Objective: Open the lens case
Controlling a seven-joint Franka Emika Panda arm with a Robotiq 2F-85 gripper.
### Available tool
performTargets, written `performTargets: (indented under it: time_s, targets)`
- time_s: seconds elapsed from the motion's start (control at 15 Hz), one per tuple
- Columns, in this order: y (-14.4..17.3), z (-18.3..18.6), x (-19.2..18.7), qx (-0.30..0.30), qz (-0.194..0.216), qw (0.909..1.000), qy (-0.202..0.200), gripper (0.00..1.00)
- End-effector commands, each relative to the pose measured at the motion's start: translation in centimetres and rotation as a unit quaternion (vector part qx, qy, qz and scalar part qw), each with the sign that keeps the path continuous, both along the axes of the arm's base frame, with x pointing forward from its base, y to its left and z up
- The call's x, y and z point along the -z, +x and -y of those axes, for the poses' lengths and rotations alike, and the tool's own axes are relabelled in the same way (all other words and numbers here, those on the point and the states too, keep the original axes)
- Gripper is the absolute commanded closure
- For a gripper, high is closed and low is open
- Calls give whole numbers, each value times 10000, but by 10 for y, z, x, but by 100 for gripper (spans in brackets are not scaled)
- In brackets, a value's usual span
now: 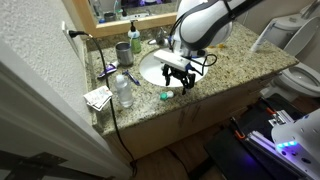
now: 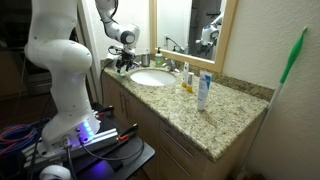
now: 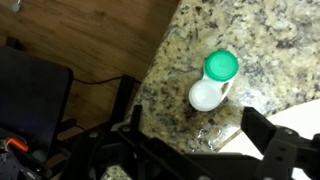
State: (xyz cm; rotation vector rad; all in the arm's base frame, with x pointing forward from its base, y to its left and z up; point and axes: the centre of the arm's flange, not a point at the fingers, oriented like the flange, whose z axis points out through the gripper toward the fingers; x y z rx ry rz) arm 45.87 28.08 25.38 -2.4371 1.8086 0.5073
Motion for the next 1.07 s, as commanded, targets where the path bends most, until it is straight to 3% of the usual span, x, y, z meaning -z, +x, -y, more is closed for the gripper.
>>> performTargets:
  time_s: [0.0, 0.2, 0.6, 1.0]
  targets:
    - [1, 1, -1, 10, 6, 10000, 1, 0]
    - [7, 0, 11, -14, -58, 9999, -118, 0]
    - [6, -10, 28, 68, 200, 9998, -74, 0]
    - [0, -10, 22, -48, 157, 9999, 29, 0]
